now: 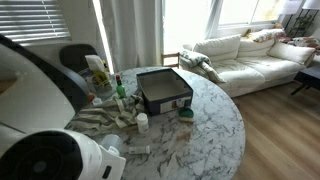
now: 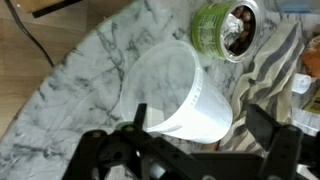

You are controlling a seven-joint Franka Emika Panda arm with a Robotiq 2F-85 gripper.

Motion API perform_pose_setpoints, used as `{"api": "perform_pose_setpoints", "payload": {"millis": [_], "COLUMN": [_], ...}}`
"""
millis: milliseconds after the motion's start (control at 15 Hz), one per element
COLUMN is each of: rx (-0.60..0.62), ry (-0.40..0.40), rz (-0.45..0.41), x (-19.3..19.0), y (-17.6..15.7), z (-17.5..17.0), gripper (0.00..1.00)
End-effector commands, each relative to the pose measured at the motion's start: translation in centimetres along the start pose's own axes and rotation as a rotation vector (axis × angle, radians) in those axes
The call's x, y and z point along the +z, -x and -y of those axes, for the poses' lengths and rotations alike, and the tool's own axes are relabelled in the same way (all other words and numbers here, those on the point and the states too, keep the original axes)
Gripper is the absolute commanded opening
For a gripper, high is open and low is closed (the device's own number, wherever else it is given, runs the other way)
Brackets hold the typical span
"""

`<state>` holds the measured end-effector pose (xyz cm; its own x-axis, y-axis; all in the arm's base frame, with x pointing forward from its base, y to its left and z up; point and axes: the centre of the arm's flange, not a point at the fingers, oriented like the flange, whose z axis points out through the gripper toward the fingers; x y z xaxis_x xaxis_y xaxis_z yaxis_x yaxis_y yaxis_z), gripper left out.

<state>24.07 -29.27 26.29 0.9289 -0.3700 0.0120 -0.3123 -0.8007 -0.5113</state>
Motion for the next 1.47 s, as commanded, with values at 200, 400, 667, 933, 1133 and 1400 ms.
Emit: {"api": "perform_pose_setpoints", "payload": {"millis": [200,400,667,933,1133,1400], "rx": [0.229,0.277,0.273,0.174,0.046,-0.115], "ry": [-0.24,-0.286,-0.263,-0.216,-0.165,-0.098], "rz": [-0.082,-0.07,-0.051,-0.005,0.065,0.157], "x": [3.0,4.4,4.5,2.9,1.8,0.6], "y": [-0.3,-0.3,-0.8,-2.8,-4.5,-7.2], "z": [-1.1,-1.2,-0.7,1.7,4.6,9.0], "gripper": [1.0,0.73,0.4,0.11,0.0,0.01]}}
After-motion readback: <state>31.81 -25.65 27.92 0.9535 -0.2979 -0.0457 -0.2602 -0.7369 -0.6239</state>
